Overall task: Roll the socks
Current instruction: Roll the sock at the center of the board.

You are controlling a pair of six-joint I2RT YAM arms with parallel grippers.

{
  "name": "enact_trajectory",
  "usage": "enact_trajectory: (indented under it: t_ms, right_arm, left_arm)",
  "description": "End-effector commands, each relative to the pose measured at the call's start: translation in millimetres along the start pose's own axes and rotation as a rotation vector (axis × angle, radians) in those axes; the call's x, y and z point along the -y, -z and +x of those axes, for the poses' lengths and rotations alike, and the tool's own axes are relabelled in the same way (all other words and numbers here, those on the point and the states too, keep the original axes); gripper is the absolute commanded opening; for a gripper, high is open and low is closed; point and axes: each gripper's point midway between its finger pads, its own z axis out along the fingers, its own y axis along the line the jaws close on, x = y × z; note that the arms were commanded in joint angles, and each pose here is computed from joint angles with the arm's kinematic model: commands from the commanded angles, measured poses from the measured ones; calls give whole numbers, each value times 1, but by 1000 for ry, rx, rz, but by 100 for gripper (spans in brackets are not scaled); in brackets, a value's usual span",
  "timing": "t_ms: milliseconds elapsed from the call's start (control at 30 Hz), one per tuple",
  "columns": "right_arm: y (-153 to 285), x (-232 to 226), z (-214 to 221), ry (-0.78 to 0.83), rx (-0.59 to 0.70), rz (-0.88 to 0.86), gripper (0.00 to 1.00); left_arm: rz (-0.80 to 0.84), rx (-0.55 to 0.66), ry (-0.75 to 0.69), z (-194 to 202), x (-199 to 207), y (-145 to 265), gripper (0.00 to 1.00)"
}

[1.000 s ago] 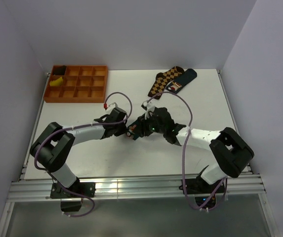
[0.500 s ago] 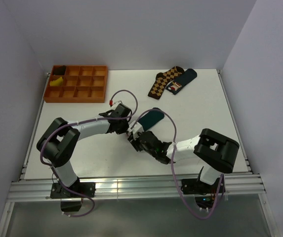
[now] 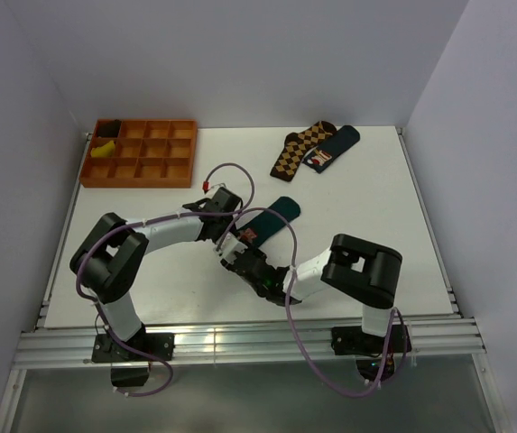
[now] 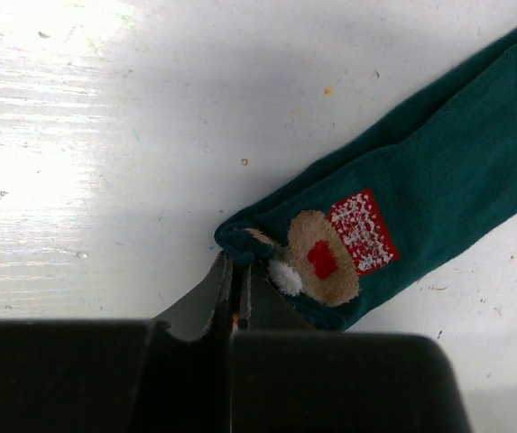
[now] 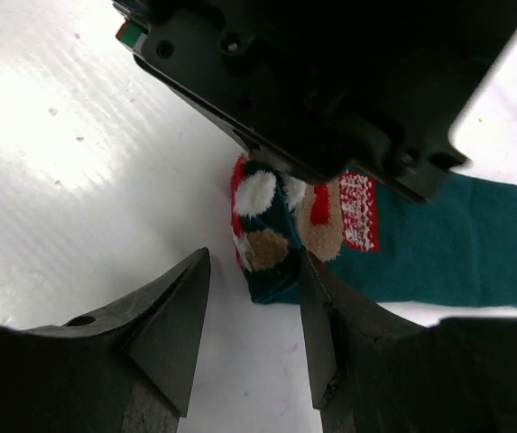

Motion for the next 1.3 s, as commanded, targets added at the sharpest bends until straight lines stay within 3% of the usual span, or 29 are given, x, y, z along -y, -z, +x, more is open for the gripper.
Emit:
enact_trajectory:
  t_ms: [0, 100, 200, 467, 733, 867, 967, 1267]
  right_arm:
    - [-10, 3, -11, 11, 17, 65, 51]
    - [-13, -5, -3, 6, -20, 33, 49]
    - [-12, -12, 8, -15, -69, 3, 40]
    - [-4, -24, 45, -117, -190, -119, 0]
    - [3, -25, 48, -374, -218, -288, 0]
    - [5, -19, 42, -549, -227, -373, 0]
    - [8, -20, 38, -654, -237, -426, 0]
    - [16, -19, 32, -1046, -226, -574, 0]
  left_arm:
    - [-14, -59, -41, 13, -3, -2, 0]
    - [-10, -63, -42, 14, -2, -2, 0]
    - [-7, -60, -40, 14, -3, -1, 0]
    - [45, -33, 10, 11, 4, 6, 1]
    - [70, 22, 77, -4, 6, 16, 20]
    - [109, 91, 171, -22, -1, 29, 43]
    - [161, 162, 240, -37, -3, 42, 53]
    - [247, 207, 297, -35, -7, 57, 54]
